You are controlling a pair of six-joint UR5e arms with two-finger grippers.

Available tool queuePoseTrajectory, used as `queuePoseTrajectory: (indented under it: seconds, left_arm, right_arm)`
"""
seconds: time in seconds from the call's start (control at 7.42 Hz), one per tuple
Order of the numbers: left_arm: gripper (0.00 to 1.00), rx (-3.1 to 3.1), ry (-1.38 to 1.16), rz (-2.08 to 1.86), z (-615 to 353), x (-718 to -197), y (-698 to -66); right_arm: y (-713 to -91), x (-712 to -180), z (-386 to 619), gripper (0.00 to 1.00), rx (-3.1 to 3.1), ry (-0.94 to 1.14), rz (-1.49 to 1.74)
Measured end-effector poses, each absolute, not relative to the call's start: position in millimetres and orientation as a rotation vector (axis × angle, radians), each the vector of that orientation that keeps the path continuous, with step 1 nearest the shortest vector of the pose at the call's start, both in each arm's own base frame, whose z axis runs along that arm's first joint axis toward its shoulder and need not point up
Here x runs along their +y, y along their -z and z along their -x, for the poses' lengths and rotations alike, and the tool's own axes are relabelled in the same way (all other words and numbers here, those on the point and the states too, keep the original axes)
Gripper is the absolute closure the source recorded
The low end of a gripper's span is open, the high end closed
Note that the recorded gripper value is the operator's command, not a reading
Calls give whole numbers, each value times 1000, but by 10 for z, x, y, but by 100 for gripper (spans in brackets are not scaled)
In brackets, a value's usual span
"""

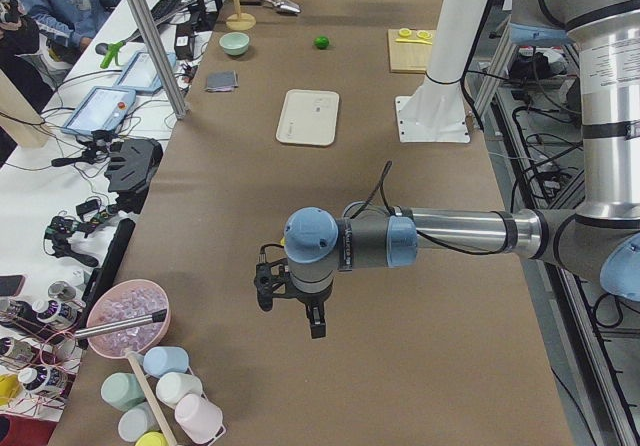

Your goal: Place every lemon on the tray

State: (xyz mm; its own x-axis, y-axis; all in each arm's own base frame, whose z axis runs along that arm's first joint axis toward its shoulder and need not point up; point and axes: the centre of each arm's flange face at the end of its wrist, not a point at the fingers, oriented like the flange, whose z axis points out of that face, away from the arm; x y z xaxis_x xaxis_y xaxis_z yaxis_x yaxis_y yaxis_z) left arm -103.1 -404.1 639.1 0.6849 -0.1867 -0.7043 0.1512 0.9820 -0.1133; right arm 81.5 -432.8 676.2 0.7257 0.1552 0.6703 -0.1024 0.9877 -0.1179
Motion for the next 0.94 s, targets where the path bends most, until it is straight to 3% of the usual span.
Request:
queuePoseTrajectory:
  seconds: [0.4,0.94]
  left_arm:
    - [2,798,184,49,1030,-4062,-6407]
    - [2,791,177,34,970,-4265,-6263]
  right_arm:
    - [-6717,-4400,-770,0,-744,-146,79]
    - [-6237,-4937,-6,0,-762,-91,96]
